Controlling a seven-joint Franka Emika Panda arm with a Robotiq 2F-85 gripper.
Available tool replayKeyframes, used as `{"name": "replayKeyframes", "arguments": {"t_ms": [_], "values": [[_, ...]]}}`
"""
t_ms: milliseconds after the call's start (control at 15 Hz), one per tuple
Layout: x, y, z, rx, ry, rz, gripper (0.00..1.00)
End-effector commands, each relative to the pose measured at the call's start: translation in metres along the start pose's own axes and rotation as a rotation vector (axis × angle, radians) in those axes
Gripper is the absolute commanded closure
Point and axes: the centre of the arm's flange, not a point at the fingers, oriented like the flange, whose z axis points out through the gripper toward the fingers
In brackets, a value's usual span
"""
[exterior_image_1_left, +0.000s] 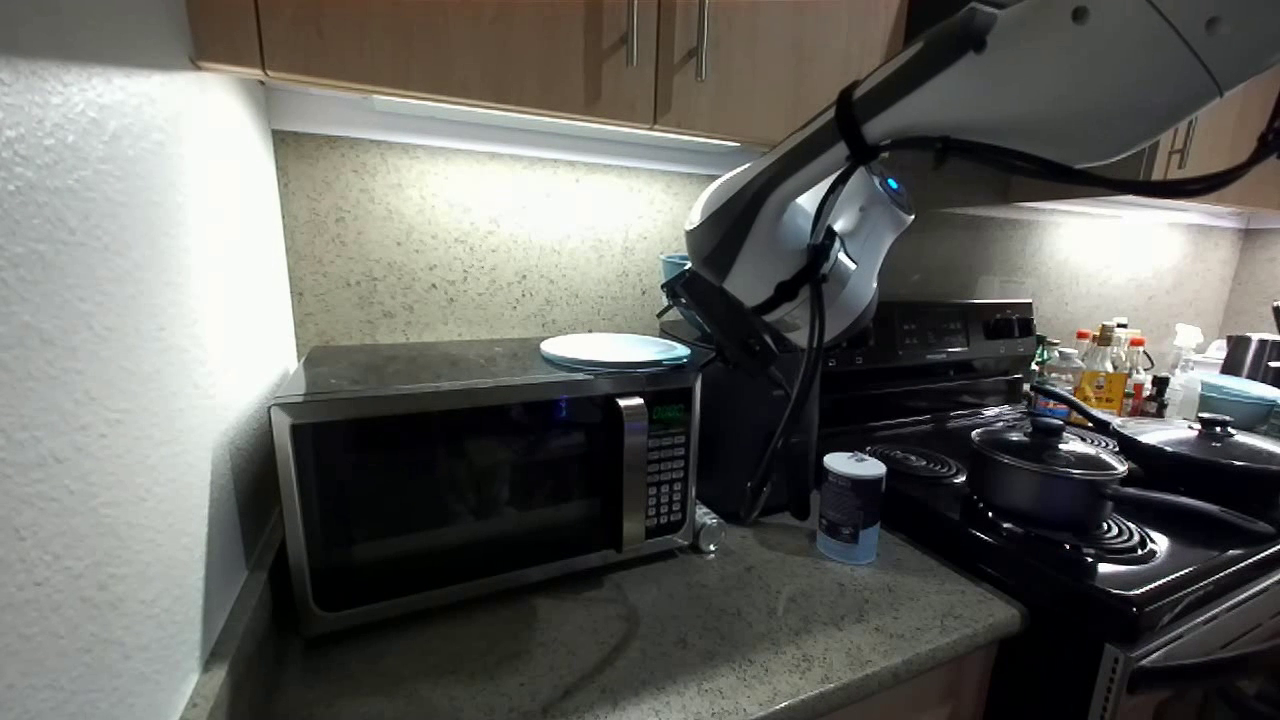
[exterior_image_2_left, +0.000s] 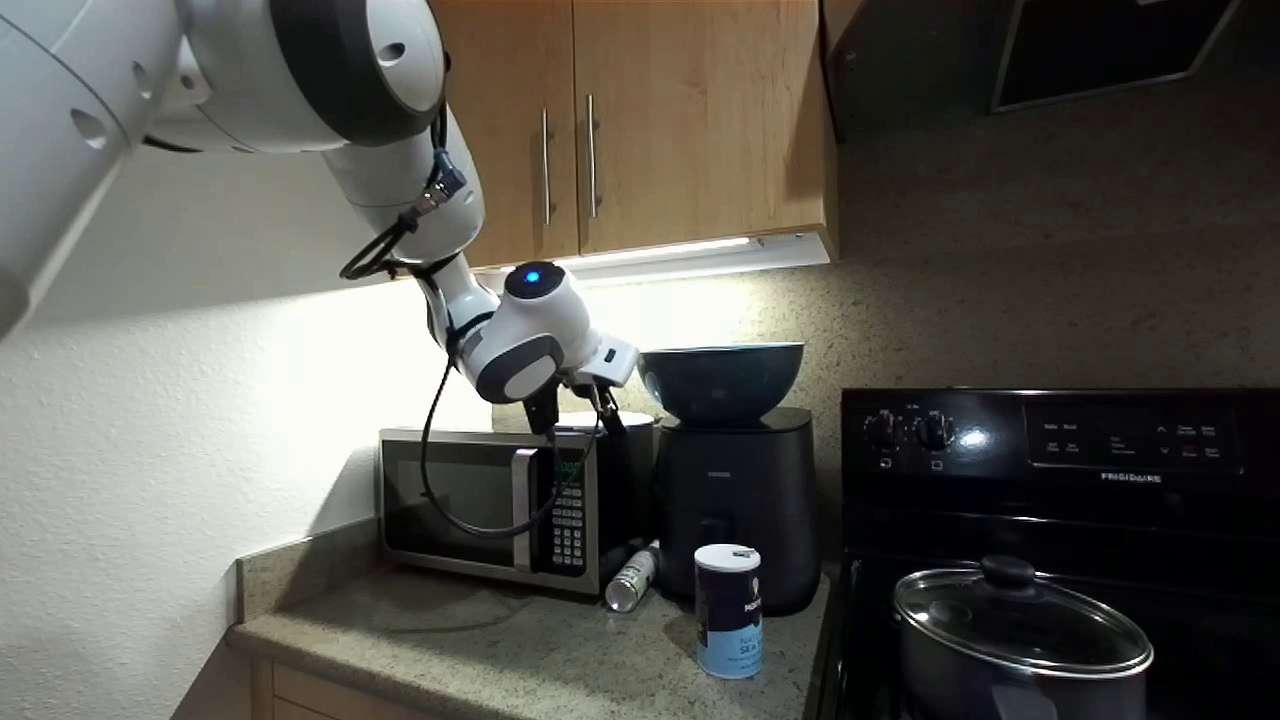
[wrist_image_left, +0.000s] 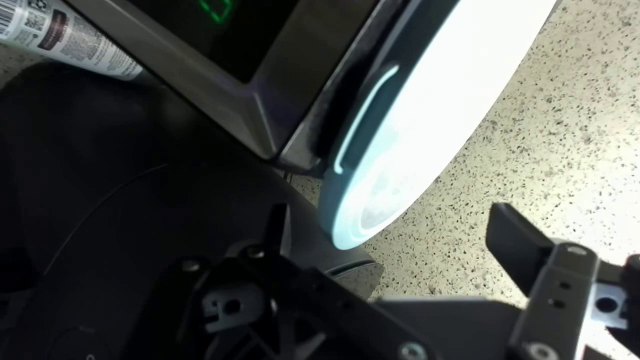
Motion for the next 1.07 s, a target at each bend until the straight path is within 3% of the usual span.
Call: {"name": "replayKeyframes", "arguments": {"t_ms": [0, 133, 200, 267, 867, 1000], "values": [[0.004, 0.003, 0.017, 0.006, 0.006, -0.004, 0.0], [0.005, 0.004, 0.022, 0.013, 0.01, -0.006, 0.0], [0.006, 0.005, 0.024, 0.018, 0.011, -0.011, 0.25], [0.006, 0.004, 0.026, 0.023, 0.016, -0.017, 0.27], [0.01, 0.003, 0.034, 0.045, 0.012, -0.045, 0.86], [0.012, 0.001, 0.032, 0.055, 0.019, -0.051, 0.92]]}}
